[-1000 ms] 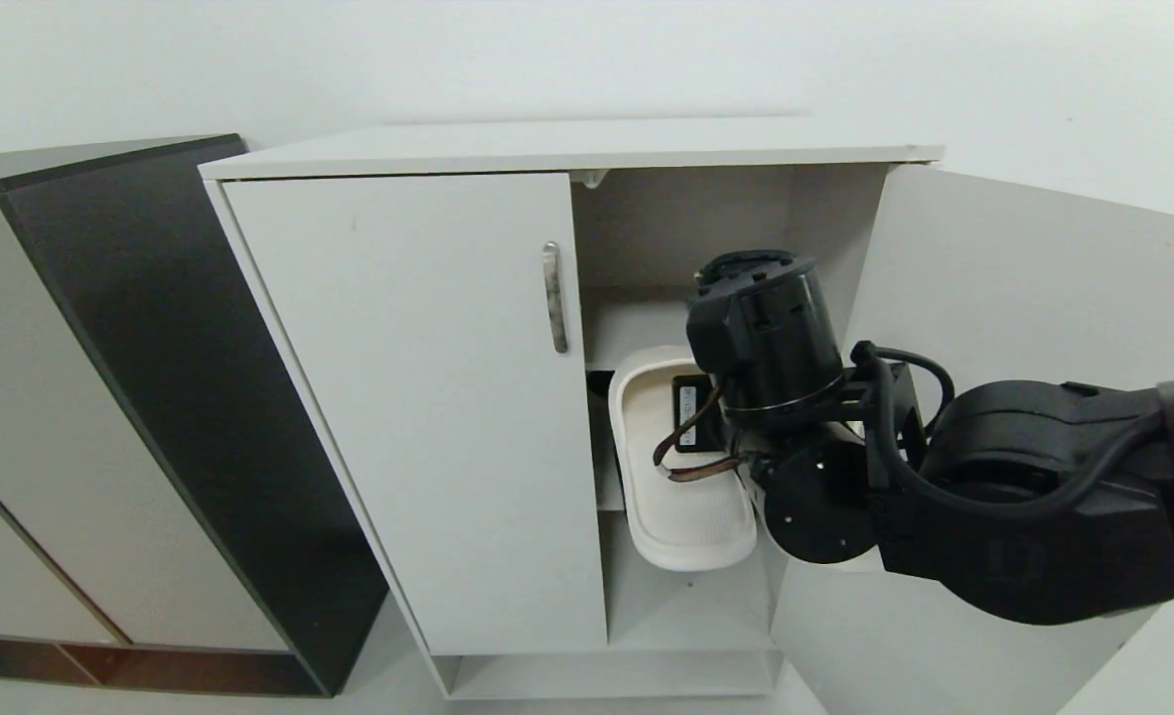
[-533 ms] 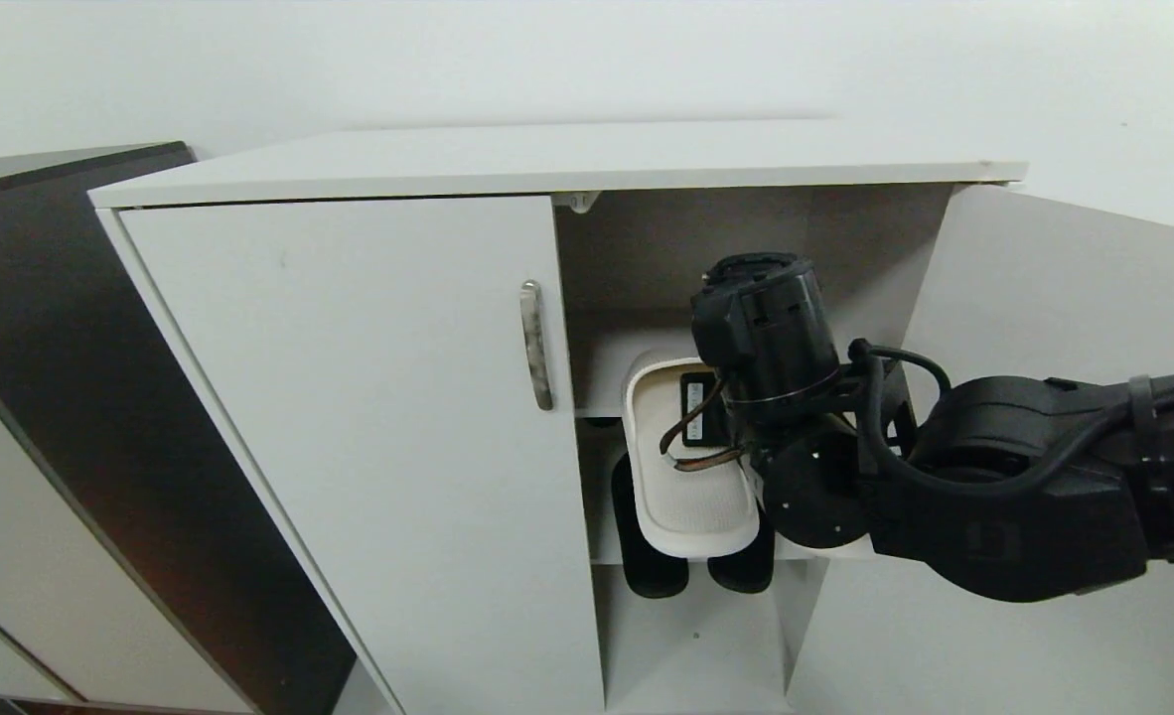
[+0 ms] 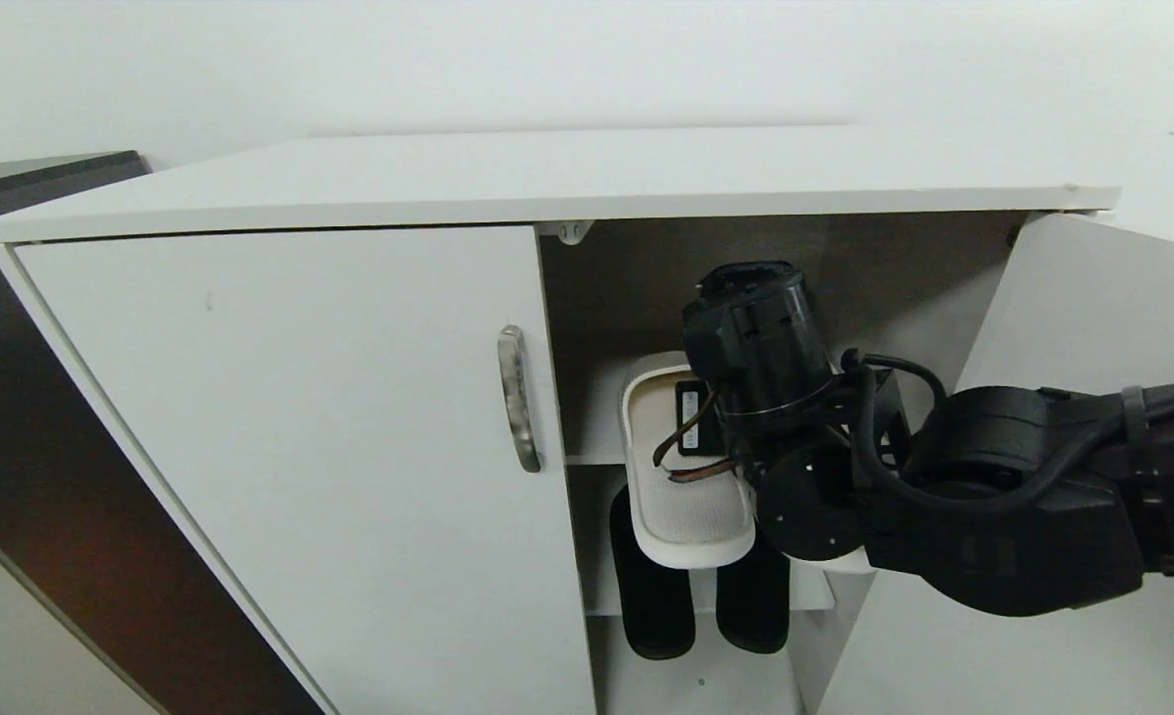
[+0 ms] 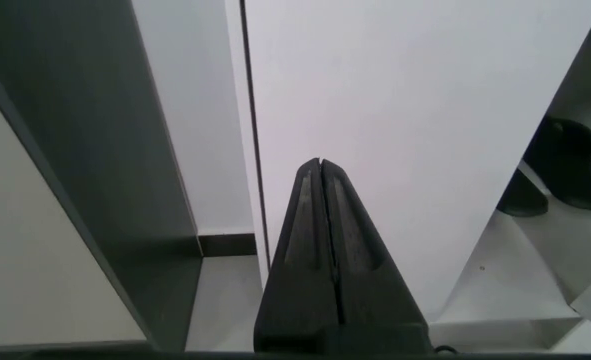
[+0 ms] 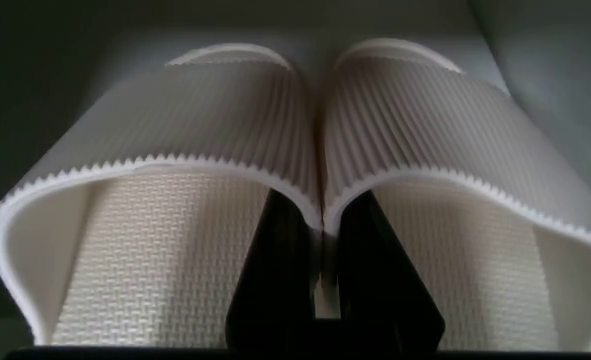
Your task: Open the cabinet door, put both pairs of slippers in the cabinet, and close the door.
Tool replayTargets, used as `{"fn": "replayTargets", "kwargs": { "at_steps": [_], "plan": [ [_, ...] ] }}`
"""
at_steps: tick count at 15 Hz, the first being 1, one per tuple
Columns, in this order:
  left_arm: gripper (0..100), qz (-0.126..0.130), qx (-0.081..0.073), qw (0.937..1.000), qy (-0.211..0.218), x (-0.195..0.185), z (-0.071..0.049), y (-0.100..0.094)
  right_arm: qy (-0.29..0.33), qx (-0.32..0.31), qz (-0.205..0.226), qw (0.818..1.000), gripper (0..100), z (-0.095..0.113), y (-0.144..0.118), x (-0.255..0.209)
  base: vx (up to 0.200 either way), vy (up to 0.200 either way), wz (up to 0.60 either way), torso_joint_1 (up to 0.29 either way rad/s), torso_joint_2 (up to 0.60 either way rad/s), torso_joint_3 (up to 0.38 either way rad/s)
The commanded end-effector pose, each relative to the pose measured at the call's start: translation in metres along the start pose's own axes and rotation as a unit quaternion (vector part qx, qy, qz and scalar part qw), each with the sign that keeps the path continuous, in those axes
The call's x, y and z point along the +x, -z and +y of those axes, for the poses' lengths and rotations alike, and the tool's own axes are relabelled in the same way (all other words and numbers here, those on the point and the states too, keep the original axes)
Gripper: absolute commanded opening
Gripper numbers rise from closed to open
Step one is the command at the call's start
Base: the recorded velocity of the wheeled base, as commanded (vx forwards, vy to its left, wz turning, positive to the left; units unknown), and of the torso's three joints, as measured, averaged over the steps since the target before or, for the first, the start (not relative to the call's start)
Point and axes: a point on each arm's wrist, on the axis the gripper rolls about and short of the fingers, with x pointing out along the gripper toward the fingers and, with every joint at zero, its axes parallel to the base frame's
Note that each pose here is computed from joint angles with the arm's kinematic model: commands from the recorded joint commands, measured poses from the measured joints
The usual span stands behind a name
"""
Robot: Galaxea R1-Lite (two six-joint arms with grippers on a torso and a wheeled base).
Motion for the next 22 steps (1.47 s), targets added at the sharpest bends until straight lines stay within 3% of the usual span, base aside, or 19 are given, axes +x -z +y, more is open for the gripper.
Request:
{"fn": "replayTargets", "kwargs": {
  "at_steps": [1, 10, 22],
  "plan": [
    [0, 0.000, 0.000, 1.0000, 0.000, 0.000, 0.000, 0.000, 0.006, -0.001, 0.002, 1.000, 0, 0.002, 0.003, 0.009, 0.000, 0.000, 0.00, 0.000, 0.00, 0.000],
    [0, 0.000, -0.001, 1.0000, 0.000, 0.000, 0.000, 0.000, 0.034, 0.011, -0.013, 0.999, 0, 0.009, -0.010, 0.076, 0.000, 0.000, 0.00, 0.000, 0.00, 0.000],
    [0, 0.000, -0.001, 1.0000, -0.001, 0.000, 0.000, 0.000, 0.040, 0.005, -0.016, 0.999, 0, 0.013, -0.011, 0.092, 0.000, 0.000, 0.00, 0.000, 0.00, 0.000]
  ]
}}
